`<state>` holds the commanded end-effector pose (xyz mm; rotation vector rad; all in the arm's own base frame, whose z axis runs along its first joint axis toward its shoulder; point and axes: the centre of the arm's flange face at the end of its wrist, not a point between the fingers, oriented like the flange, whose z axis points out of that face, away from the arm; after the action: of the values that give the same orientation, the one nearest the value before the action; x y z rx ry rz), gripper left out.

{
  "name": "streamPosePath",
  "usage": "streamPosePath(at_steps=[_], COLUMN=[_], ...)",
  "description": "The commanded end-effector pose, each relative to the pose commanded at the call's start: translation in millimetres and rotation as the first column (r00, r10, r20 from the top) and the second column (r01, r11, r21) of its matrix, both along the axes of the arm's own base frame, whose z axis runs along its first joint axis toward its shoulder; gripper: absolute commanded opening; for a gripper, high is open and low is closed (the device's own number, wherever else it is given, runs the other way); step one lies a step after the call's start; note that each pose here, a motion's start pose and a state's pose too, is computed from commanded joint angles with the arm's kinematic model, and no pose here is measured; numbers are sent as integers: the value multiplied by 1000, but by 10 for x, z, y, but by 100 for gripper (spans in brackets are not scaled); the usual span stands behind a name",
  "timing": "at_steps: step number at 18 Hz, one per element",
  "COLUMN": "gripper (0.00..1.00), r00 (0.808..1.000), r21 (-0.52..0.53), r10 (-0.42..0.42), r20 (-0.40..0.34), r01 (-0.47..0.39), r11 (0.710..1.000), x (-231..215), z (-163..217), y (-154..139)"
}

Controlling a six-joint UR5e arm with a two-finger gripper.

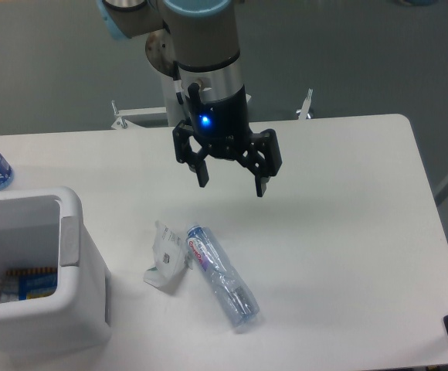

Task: Place the trash in the trash can
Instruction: 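Lower the open gripper toward the crumpled white paper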

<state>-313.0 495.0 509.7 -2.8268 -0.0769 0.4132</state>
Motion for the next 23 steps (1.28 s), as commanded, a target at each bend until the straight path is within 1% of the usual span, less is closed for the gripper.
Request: streamPosePath(at_steps=[7, 11, 13, 16, 17, 20, 23], gripper=[100, 100, 100, 100, 100, 100, 100], r00=[1000, 999, 998, 995, 995, 991, 979], r21=[-15, -11, -13, -8, -16, -60, -107], r10=[1, 5, 6, 47, 46, -12, -36], r20=[19, 49, 65, 83, 92, 135, 199], r01=[-1, -4, -5, -47, -45, 20, 59], r11=[1000, 1000, 1000, 999, 999, 998, 992], x=[32, 56, 72, 133, 163, 419, 539], z=[-142, -361, -546, -832, -945, -1286, -1728], y=[18, 47, 43, 7, 24, 278, 452])
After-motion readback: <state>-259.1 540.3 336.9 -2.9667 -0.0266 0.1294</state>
